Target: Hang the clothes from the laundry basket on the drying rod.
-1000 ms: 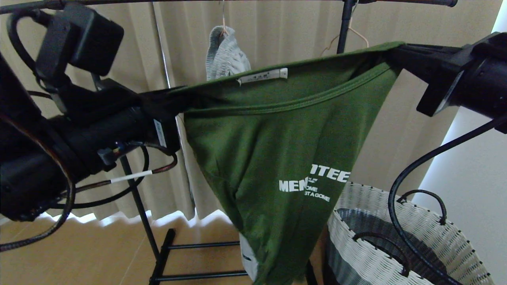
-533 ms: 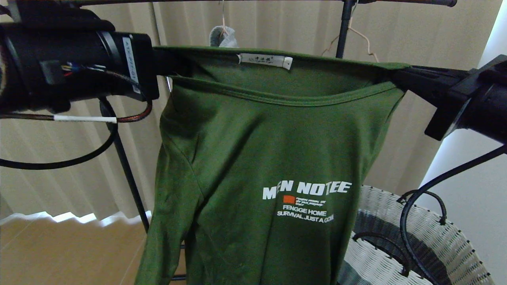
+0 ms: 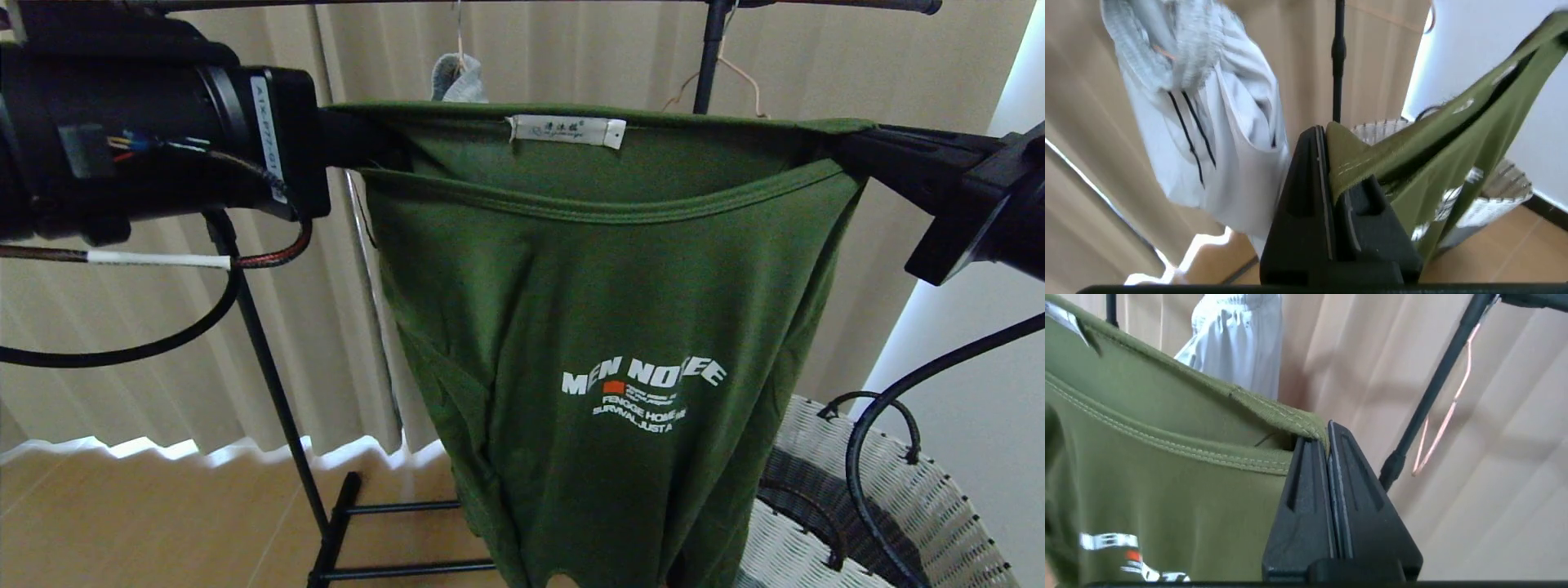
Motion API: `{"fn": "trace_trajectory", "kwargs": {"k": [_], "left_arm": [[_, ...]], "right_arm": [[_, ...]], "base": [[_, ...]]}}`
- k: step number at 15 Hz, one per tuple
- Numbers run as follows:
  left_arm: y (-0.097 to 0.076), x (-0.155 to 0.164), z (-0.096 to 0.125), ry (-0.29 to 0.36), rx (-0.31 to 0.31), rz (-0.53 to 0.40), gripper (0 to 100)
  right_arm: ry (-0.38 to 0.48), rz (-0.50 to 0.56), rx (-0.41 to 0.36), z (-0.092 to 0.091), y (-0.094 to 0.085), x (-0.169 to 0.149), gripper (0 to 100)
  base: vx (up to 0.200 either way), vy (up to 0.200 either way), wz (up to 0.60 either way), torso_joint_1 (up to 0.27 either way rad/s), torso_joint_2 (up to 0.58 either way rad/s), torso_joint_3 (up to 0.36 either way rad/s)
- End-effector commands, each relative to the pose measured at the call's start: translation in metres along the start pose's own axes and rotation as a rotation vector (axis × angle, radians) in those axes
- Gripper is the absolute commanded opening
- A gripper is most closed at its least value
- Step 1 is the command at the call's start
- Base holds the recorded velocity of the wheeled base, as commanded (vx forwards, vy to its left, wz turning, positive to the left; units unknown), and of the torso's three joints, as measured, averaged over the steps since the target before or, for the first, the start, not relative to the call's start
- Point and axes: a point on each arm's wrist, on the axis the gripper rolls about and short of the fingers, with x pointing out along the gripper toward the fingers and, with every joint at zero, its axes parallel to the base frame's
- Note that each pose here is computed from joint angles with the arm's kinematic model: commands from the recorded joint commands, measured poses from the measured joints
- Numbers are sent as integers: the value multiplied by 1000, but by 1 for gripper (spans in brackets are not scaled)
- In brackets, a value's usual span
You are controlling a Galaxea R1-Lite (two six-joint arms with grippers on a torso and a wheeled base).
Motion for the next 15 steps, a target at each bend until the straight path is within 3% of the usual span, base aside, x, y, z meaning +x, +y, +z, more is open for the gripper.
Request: {"fn": "trace_trajectory", "kwargs": {"k": [1, 3, 7, 11, 15], "left_arm": [[0, -1, -10, 31, 2, 2, 0], [1, 3, -14, 46, 2, 11, 0], [9, 40, -12, -21, -6, 91, 0], [9, 91, -18, -67, -28, 155, 0], [9, 106, -15, -80, -35, 152, 0]], "right_arm": [[4, -19, -3, -1, -4, 0, 0], [5, -35, -6, 2, -9, -9, 0], [57, -3, -9, 9, -12, -42, 0], [63, 131, 17, 6, 1, -58, 0], [55, 295, 30, -2, 6, -61, 0]], "base": [[0, 0, 0, 0, 0, 0], [0, 0, 0, 0, 0, 0], [0, 0, 0, 0, 0, 0], [0, 0, 0, 0, 0, 0], [0, 0, 0, 0, 0, 0]]}}
